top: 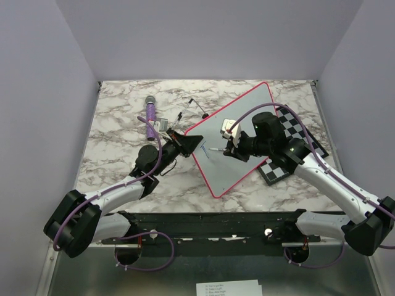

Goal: Write a sentence on the whiteboard

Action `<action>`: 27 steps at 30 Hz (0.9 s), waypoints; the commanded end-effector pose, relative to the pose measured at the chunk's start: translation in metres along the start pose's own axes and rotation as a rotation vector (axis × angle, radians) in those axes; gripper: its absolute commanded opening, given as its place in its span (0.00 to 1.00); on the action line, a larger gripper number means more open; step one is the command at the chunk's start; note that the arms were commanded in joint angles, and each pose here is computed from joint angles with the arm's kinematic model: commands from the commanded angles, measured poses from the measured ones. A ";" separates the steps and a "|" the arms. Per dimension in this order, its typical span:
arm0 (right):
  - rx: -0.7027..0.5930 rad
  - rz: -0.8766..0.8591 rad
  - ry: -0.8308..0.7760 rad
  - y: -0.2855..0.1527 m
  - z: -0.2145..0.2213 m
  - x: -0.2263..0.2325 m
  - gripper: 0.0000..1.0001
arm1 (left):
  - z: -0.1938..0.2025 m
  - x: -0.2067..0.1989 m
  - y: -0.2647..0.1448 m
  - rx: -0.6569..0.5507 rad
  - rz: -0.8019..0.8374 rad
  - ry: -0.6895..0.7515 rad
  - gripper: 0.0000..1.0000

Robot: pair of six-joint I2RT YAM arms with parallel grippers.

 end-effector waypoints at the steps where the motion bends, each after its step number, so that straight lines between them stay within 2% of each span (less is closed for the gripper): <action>1: -0.027 0.005 -0.040 -0.001 -0.004 -0.004 0.01 | -0.027 -0.045 -0.002 -0.097 0.168 0.014 0.00; 17: -0.009 -0.040 -0.022 0.014 0.004 0.000 0.01 | -0.029 -0.048 0.000 -0.096 0.176 0.001 0.00; 27: -0.010 0.045 0.020 0.013 -0.003 -0.016 0.01 | -0.028 -0.049 0.002 -0.093 0.181 -0.007 0.00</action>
Point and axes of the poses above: each gripper's point midway between its finger pads, its own y axis out along the fingers, its own x axis along the line the jaws close on, z = x × y, the point moved 1 cm from there along -y, back along the fingers, and after that the axes turned 11 degrees about -y, right-handed, at the moved point
